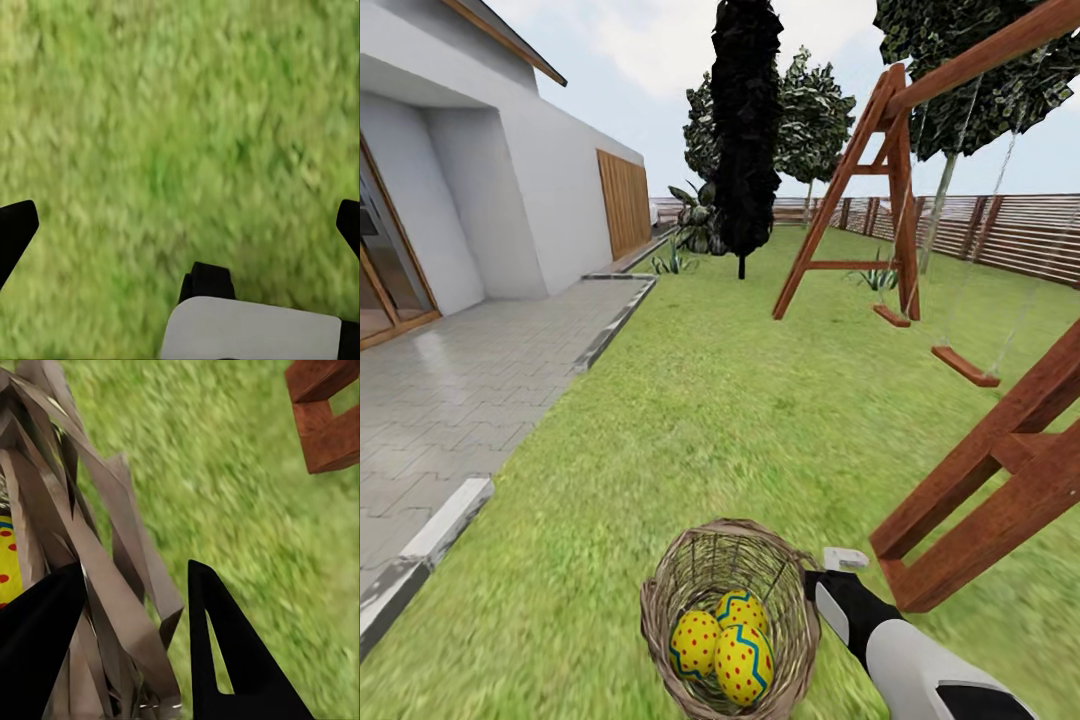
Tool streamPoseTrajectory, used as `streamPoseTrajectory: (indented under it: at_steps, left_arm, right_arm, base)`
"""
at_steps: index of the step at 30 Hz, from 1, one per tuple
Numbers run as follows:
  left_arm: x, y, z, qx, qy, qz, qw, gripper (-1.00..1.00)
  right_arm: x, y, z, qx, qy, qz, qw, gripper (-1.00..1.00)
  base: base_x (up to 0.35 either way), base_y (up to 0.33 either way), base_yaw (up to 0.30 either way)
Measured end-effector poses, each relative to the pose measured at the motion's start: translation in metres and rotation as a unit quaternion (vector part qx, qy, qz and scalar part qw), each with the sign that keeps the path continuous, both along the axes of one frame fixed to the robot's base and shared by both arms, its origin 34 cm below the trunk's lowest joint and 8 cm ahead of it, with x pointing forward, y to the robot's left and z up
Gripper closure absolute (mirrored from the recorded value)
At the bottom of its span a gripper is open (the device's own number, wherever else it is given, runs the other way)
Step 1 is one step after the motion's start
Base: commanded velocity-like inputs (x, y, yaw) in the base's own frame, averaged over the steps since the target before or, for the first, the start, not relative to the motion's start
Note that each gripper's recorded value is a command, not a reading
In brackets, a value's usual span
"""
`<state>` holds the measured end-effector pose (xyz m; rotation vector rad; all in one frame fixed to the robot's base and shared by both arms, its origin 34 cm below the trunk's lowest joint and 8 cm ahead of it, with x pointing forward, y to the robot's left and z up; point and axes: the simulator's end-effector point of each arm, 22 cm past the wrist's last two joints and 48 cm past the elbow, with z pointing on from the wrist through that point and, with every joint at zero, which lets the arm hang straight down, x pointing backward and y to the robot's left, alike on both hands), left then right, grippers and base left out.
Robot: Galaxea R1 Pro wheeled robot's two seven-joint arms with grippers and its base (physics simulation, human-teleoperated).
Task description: Take the three Easter eggs out of the wicker basket on the lawn in the garden, then place them on the lawn next to a single tree (choose any tree) so that all three eggs are next to the same tree and none are left in the basket.
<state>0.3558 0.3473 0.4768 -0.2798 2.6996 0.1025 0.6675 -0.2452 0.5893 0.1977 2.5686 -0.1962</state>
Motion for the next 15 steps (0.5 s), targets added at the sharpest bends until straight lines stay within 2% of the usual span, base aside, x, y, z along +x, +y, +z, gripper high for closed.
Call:
streamPoseTrajectory:
  at_steps: [15]
  left_arm:
    - [-0.002,0.001,0.021,0.001,0.007,0.0,1.0,-1.0]
  right_arm:
    - [0.001,0.006,0.02,0.003,0.001,0.002,1.0,1.0]
  base:
    - [0.008,0.006,0.0]
